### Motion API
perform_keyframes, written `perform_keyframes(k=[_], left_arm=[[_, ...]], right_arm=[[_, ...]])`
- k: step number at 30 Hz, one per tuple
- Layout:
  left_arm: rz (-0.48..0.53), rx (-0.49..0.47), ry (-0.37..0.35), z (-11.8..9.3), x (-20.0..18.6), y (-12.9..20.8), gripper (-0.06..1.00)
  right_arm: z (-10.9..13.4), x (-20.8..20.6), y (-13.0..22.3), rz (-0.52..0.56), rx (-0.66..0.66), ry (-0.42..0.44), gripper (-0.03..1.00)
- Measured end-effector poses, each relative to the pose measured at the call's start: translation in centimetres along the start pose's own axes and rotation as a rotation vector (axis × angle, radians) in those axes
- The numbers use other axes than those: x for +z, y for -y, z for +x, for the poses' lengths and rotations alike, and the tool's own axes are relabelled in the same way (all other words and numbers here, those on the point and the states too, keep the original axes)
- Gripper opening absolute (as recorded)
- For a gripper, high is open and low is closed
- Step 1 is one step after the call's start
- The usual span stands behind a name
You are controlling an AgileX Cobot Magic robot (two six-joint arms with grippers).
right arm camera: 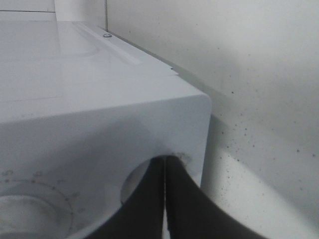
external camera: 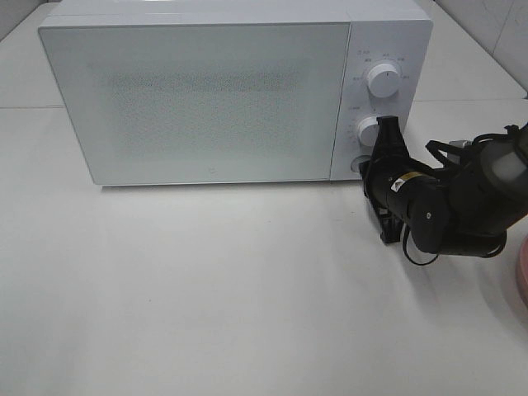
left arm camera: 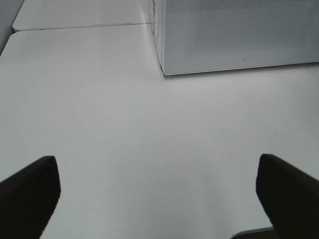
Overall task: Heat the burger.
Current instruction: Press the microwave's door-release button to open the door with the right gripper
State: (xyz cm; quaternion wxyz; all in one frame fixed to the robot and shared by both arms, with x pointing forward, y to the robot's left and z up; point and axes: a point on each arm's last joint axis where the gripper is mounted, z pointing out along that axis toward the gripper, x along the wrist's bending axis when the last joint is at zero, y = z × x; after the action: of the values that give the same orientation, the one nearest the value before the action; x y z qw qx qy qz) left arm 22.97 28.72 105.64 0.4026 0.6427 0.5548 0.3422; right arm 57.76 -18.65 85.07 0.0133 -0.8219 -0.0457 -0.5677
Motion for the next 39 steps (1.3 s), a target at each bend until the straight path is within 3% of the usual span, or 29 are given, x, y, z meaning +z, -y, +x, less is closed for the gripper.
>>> perform_keyframes(k=[22, 39], left_arm=[[0.0, 0.0, 0.0, 0.0, 0.0, 0.0, 0.99], [0.0, 0.0, 0.0, 0.0, 0.0, 0.0, 0.99]], right_arm=[[0.6, 0.2, 0.4, -0.001, -0.007, -0.068, 0.0], [0.9, 1.4, -0.2, 0.011, -0.032, 0.0, 0.0]])
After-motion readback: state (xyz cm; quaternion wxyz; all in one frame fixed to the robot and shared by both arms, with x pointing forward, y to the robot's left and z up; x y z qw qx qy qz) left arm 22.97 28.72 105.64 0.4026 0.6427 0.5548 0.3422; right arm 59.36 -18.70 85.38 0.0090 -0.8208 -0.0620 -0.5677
